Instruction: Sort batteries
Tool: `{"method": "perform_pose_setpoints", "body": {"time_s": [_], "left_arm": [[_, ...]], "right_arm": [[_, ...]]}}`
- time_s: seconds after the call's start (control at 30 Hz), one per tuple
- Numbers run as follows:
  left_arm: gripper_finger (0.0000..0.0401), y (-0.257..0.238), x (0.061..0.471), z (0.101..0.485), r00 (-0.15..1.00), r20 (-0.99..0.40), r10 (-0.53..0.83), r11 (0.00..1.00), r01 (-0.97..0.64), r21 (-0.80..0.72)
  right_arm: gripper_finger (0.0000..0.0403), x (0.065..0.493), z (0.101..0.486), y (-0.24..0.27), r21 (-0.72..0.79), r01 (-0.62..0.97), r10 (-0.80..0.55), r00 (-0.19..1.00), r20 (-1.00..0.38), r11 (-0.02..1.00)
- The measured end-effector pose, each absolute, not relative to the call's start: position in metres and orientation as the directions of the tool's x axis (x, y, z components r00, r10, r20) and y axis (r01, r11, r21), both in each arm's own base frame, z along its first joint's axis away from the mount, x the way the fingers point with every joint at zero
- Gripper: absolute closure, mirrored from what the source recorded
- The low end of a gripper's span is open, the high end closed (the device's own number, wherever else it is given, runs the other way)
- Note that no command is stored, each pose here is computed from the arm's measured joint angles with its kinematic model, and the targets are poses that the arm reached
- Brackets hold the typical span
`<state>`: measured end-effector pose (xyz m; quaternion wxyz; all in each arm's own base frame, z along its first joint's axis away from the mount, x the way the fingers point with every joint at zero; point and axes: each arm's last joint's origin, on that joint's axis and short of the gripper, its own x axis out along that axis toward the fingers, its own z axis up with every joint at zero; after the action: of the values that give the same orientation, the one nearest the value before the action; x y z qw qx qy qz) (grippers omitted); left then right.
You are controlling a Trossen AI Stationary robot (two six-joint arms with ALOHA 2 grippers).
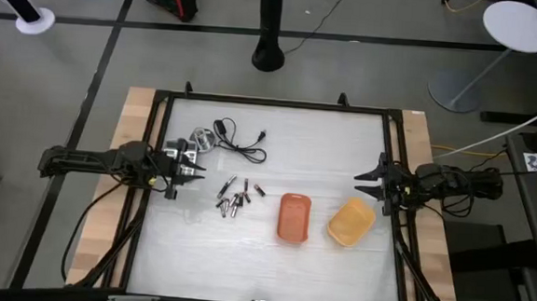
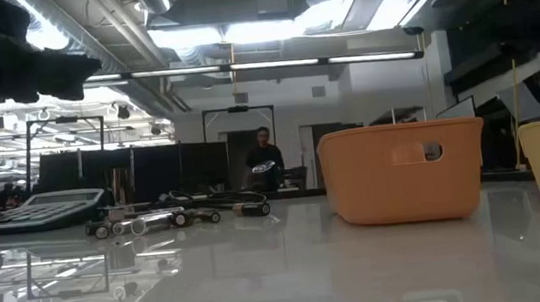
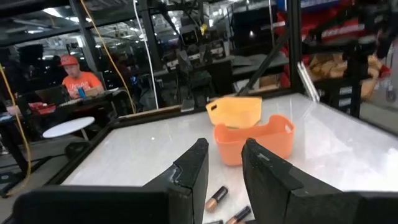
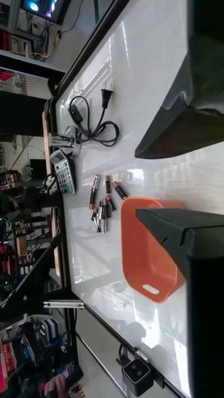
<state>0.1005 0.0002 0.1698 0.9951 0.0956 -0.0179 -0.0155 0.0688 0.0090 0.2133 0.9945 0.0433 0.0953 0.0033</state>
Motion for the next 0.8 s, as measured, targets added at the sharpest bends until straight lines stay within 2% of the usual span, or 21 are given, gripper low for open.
{"method": "perform_pose_setpoints", "body": {"time_s": [0.3,0.47,0.63,0.7,0.8], "left_arm": [[0.0313,0.000,0.100,0.173,0.997,0.070,-0.034,0.984,0.022,0.176],[0.0313,0.000,0.098,0.188,0.974,0.225,-0.034,0.990,0.003,0.138],[0.0313,0.000,0.091,0.208,0.904,0.426,-0.031,0.999,0.039,-0.011],[0.0313,0.000,0.090,0.211,0.888,0.459,-0.022,0.997,0.052,-0.054],[0.0313,0.001,0.093,0.210,0.899,0.437,0.010,0.998,0.020,-0.065]], "right_arm": [[0.0269,0.069,0.217,0.009,0.122,0.001,0.017,0.989,-0.150,0.993],[0.0269,0.070,0.225,0.009,0.186,-0.007,0.021,0.997,-0.074,0.983],[0.0269,0.070,0.236,0.009,0.142,-0.014,0.008,0.999,0.044,0.990],[0.0269,0.070,0.240,0.009,0.094,-0.015,0.007,0.996,0.086,0.995],[0.0269,0.070,0.245,0.009,0.069,-0.012,0.003,0.991,0.136,0.998]]}}
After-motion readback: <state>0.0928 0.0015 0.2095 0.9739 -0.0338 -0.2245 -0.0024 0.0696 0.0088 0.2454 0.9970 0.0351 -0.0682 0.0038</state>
